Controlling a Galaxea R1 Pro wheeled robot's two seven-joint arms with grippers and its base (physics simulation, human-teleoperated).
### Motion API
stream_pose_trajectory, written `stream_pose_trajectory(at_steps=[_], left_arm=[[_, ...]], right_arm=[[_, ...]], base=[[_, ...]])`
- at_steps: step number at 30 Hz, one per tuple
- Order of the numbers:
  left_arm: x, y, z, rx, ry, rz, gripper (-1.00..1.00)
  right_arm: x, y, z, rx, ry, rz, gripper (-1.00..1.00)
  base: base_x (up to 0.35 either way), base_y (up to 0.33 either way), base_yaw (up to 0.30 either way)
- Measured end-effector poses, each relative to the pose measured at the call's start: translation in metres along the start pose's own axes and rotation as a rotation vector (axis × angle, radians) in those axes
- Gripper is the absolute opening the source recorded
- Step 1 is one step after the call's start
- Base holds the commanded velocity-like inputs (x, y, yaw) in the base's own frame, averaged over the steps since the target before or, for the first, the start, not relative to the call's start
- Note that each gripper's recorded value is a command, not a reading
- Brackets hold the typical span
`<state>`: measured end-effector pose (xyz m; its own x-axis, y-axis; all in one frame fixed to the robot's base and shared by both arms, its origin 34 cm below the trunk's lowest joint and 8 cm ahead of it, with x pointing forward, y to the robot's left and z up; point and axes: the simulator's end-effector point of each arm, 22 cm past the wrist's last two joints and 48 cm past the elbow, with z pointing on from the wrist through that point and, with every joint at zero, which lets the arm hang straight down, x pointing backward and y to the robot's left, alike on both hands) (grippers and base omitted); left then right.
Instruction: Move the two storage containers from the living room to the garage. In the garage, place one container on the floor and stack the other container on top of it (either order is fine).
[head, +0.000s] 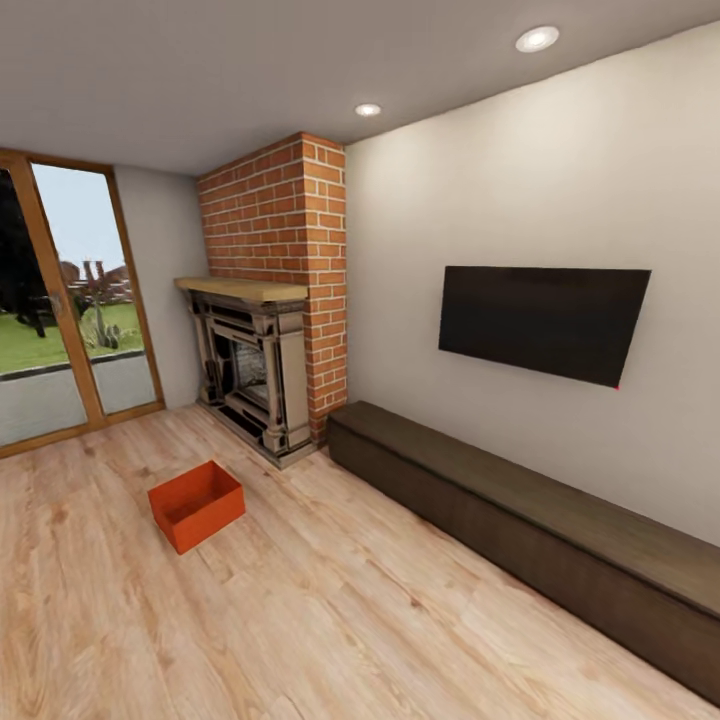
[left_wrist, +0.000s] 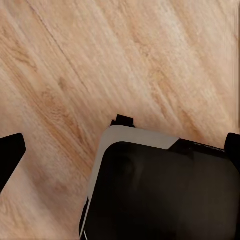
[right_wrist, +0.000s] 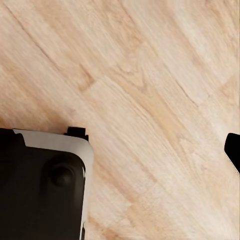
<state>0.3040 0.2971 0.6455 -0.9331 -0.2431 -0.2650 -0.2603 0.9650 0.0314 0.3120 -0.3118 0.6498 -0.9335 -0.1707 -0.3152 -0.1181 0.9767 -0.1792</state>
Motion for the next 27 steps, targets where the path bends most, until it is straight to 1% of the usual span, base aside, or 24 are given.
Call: stream_pose_trajectory(at_steps=[6, 27], left_arm=[[0.0001, 0.0, 0.0, 0.0, 0.0, 0.0, 1.0], [0.0003, -0.0007, 0.0, 0.001, 0.0, 0.0, 1.0]], right_arm=[[-0.0012, -0.0012, 0.0, 0.003, -0.006, 0.005, 1.0], [-0.0012, -0.0016, 0.0001, 0.003, -0.007, 0.005, 1.0]], base=[[0.323, 0.0, 0.217], [0.323, 0.0, 0.269]])
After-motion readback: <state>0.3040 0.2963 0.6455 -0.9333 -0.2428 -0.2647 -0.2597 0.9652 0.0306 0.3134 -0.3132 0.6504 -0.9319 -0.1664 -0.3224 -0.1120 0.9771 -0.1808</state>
